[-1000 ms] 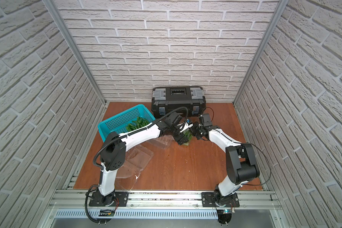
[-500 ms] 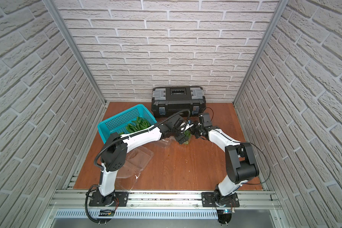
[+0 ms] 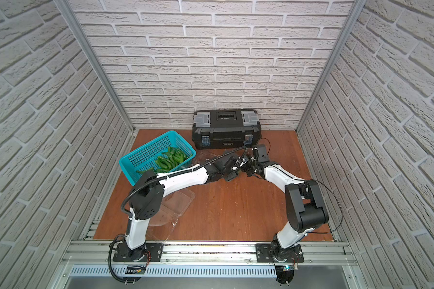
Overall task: Take small green peppers out of containers
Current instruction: Open the packing box at the center of the board.
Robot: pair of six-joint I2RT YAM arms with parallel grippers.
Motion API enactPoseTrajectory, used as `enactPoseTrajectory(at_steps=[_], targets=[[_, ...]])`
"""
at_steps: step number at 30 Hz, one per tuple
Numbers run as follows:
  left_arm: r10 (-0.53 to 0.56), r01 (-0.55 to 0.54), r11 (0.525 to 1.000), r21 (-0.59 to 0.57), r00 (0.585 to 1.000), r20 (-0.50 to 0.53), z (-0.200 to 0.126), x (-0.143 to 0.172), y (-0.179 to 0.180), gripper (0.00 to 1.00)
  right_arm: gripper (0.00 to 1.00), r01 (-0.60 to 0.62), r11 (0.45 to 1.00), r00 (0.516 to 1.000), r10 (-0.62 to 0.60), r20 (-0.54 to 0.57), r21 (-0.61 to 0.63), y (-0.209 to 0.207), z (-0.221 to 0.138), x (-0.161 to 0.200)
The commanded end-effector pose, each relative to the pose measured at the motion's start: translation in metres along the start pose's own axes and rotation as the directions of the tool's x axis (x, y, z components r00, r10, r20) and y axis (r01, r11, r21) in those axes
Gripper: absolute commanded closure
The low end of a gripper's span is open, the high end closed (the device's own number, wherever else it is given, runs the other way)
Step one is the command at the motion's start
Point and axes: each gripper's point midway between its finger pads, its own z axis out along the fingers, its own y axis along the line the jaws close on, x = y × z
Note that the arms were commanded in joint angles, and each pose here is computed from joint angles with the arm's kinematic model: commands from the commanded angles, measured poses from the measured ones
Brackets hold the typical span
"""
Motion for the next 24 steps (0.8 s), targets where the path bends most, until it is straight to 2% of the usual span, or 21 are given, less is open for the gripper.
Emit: enactPoseTrajectory(at_steps=[1, 7, 11, 14, 19, 21, 24], targets=[[-0.008, 0.007, 0.996, -0.091, 1.0, -0.007, 0.003, 0.004, 0.022, 0.46, 0.94, 0.041, 0.999, 0.996, -0.04, -0.078, 0.018, -0.005, -0.004, 0.02], [-0.013, 0.013, 0.998, -0.055, 1.0, -0.004, 0.005, 0.005, 0.015, 0.79, 0.93, 0.083, 0.995, 0.995, -0.079, -0.064, 0.056, -0.011, -0.009, 0.019], [-0.027, 0.027, 0.999, -0.045, 1.0, -0.002, 0.006, 0.006, 0.015, 0.93, 0.89, 0.12, 0.99, 0.992, -0.116, -0.056, 0.075, -0.012, -0.013, 0.018], [-0.041, 0.041, 0.998, -0.041, 0.999, -0.001, 0.006, 0.006, 0.016, 1.0, 0.79, 0.151, 0.984, 0.988, -0.147, -0.045, 0.093, -0.012, -0.019, 0.016], [-0.051, 0.051, 0.998, -0.024, 0.999, -0.002, 0.007, 0.006, 0.013, 1.0, 0.6, 0.218, 0.97, 0.976, -0.217, -0.028, 0.103, -0.004, -0.03, 0.013], [-0.057, 0.057, 0.998, -0.02, 0.998, -0.001, 0.007, 0.006, 0.013, 1.0, 0.56, 0.25, 0.963, 0.968, -0.249, -0.019, 0.105, -0.001, -0.036, 0.012], [-0.07, 0.07, 0.997, -0.01, 0.998, -0.001, 0.007, 0.006, 0.013, 1.0, 0.54, 0.295, 0.949, 0.955, -0.296, -0.006, 0.113, 0.002, -0.045, 0.012]])
